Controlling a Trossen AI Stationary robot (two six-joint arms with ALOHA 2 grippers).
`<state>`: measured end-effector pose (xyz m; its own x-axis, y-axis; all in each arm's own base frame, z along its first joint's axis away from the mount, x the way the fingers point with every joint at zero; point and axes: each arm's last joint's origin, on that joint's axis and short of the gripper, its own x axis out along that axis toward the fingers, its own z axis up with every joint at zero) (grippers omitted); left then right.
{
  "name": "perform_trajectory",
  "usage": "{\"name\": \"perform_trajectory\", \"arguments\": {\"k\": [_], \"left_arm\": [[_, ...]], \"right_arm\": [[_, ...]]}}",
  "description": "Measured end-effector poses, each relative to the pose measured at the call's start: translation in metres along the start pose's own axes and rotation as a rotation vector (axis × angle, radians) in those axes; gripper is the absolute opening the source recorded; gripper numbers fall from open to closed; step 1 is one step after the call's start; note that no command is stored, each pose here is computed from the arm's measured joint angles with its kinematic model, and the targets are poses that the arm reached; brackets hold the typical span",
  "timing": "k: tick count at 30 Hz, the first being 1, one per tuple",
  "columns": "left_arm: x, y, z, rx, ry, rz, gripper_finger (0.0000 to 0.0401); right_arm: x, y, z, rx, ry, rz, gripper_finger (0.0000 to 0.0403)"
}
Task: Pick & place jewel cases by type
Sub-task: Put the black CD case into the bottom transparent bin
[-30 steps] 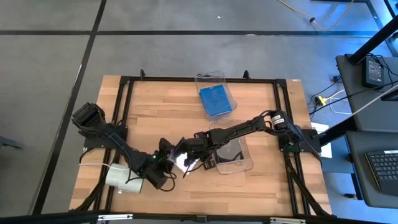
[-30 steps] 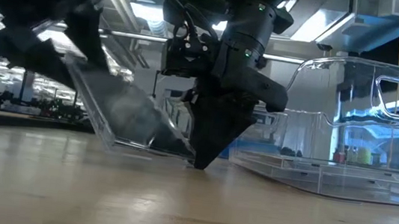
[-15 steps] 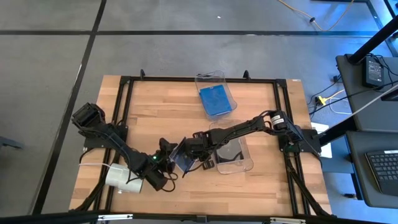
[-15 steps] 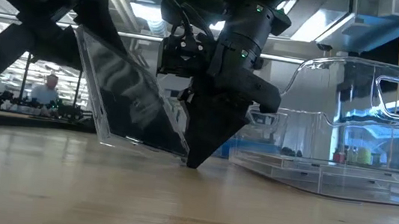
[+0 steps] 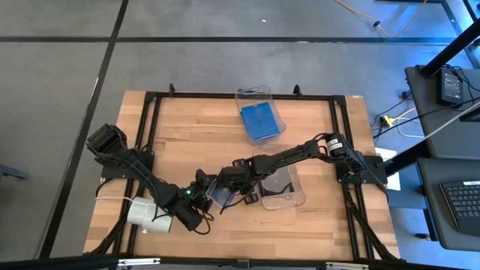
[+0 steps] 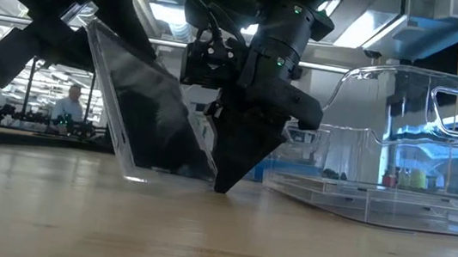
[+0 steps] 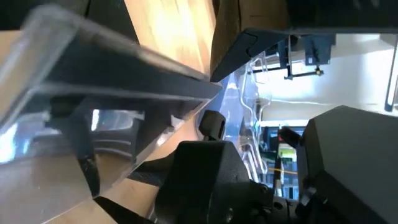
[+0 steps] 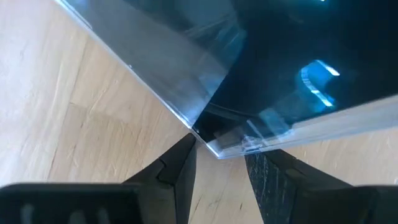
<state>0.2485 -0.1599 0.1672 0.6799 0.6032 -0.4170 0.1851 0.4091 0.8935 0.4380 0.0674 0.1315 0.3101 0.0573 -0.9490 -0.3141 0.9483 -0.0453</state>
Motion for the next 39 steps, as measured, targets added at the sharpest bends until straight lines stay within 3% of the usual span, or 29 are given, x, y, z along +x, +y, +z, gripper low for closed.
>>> {"name": "perform_trajectory", "arguments": {"k": [15,23,29,39], "left_arm": [[0.0001,-0.0005,0.0023,0.003,-0.019,-0.020,0.0121],[0.0001,0.0004,0.0054,0.037,-0.038,-0.017,0.0116],[-0.0004,-0.0019,0.0061,0.077,-0.065,-0.087,0.0115],[-0.0007,-0.0023,0.0059,0.107,-0.067,-0.094,0.0088]], "right_arm": [[0.0002,0.0002,0.0000,0.004,-0.002,0.001,0.0139],[0.0003,0.0002,0.0001,0.004,-0.003,0.001,0.0139],[0.0004,0.0002,0.0000,0.004,-0.003,0.002,0.0139],[0.0004,0.0002,0.0000,0.004,-0.004,0.002,0.0139]]}}
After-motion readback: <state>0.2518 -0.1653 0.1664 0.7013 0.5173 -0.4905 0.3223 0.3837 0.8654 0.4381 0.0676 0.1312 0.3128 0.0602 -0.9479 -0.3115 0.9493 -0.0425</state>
